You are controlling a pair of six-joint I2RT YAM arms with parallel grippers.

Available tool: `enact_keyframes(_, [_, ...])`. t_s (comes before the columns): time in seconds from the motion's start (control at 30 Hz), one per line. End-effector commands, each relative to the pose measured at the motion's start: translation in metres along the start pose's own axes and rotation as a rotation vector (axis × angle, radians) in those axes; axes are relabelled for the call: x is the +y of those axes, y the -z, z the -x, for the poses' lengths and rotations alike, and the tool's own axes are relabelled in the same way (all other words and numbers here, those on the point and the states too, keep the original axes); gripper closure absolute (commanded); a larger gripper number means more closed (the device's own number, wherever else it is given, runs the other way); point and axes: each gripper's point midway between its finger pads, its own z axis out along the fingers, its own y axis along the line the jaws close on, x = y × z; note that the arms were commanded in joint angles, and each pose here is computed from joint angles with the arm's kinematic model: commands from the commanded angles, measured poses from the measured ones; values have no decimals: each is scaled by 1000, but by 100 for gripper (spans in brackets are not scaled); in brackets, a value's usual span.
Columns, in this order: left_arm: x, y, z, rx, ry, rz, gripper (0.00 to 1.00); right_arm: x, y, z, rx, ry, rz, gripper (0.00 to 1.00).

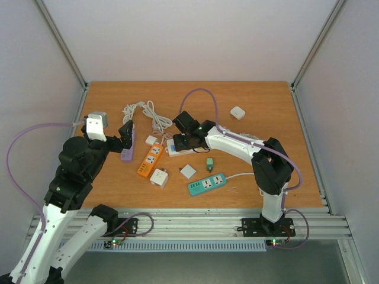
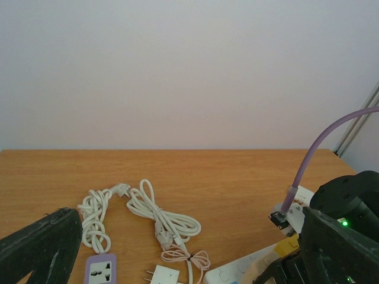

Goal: Insert the plug

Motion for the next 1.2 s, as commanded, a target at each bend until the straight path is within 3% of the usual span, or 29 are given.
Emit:
enact_keyframes(0.0, [3,-4,3,-21,7,20,1,-12,0,15,-62,-29,-67,71])
enact_keyframes(0.7, [3,-12,-6,17,3,21,1,-16,-29,-10,33,-77,-80,70])
enact_keyframes(1.17, [4,-17,-10,36,-3,33,1,-48,-55,-49,182,-70,-258,70])
